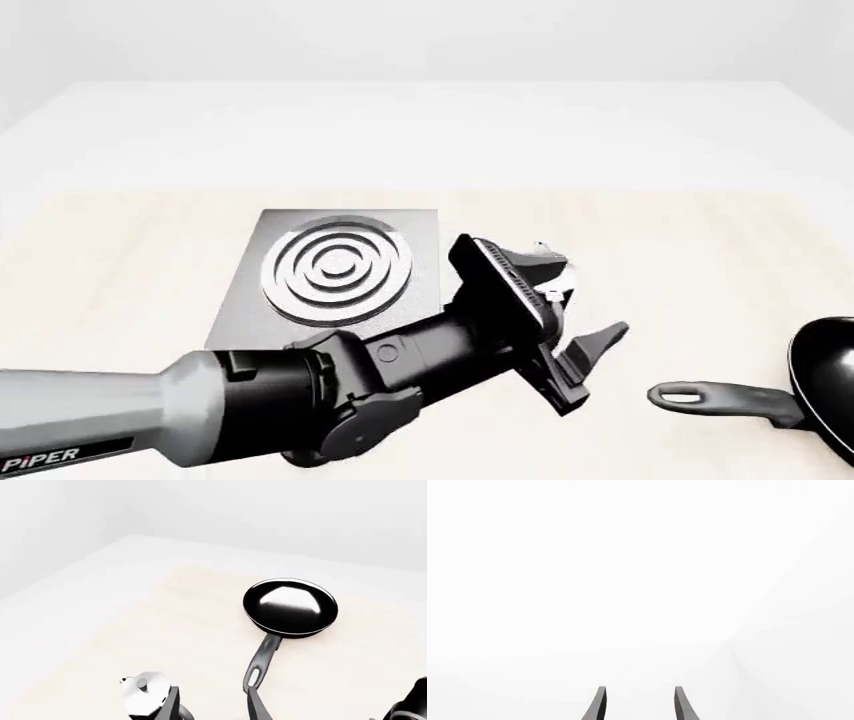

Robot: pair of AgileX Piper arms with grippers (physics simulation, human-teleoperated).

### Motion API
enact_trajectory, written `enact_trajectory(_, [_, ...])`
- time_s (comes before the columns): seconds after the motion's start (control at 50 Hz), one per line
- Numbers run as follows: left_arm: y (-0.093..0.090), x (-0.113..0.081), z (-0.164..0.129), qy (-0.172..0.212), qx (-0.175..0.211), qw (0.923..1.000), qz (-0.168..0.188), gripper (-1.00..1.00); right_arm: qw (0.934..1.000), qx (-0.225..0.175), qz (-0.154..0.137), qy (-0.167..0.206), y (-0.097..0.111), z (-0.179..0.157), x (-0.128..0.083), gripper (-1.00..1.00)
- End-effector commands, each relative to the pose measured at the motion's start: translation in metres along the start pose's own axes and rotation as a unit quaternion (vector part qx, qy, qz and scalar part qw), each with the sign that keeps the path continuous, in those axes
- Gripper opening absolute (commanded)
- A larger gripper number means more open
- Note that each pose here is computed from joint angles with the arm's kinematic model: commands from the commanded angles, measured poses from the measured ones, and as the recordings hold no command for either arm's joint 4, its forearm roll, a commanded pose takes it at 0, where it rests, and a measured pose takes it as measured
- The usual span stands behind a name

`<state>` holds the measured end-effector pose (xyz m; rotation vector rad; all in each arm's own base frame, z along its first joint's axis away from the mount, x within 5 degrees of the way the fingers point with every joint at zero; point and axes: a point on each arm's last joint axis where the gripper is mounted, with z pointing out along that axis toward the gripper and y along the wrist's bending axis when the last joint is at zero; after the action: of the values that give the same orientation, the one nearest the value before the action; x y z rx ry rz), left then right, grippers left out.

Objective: Put the frying pan on the stove.

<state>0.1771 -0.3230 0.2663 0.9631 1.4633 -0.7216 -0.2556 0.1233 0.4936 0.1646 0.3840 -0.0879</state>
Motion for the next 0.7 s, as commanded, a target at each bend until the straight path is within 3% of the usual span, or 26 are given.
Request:
enact_trajectory(0.02, [-0.018, 0.005, 0.026, 0.030, 0.025, 0.9992, 0.009, 1.00, 1.0000, -0.002, -0.001, -0.001, -0.001, -0.002, -0.004, 1.00])
enact_trajectory(0.18, [-0.034, 0.013, 0.041, 0.054, 0.046, 0.9974, 0.017, 1.00, 1.0000, -0.001, -0.002, 0.000, -0.001, 0.000, -0.001, 1.00])
enact_trajectory(0.7, [-0.054, 0.015, 0.078, 0.096, 0.069, 0.9923, 0.038, 1.00, 1.0000, -0.003, -0.005, -0.002, -0.002, 0.000, -0.002, 1.00])
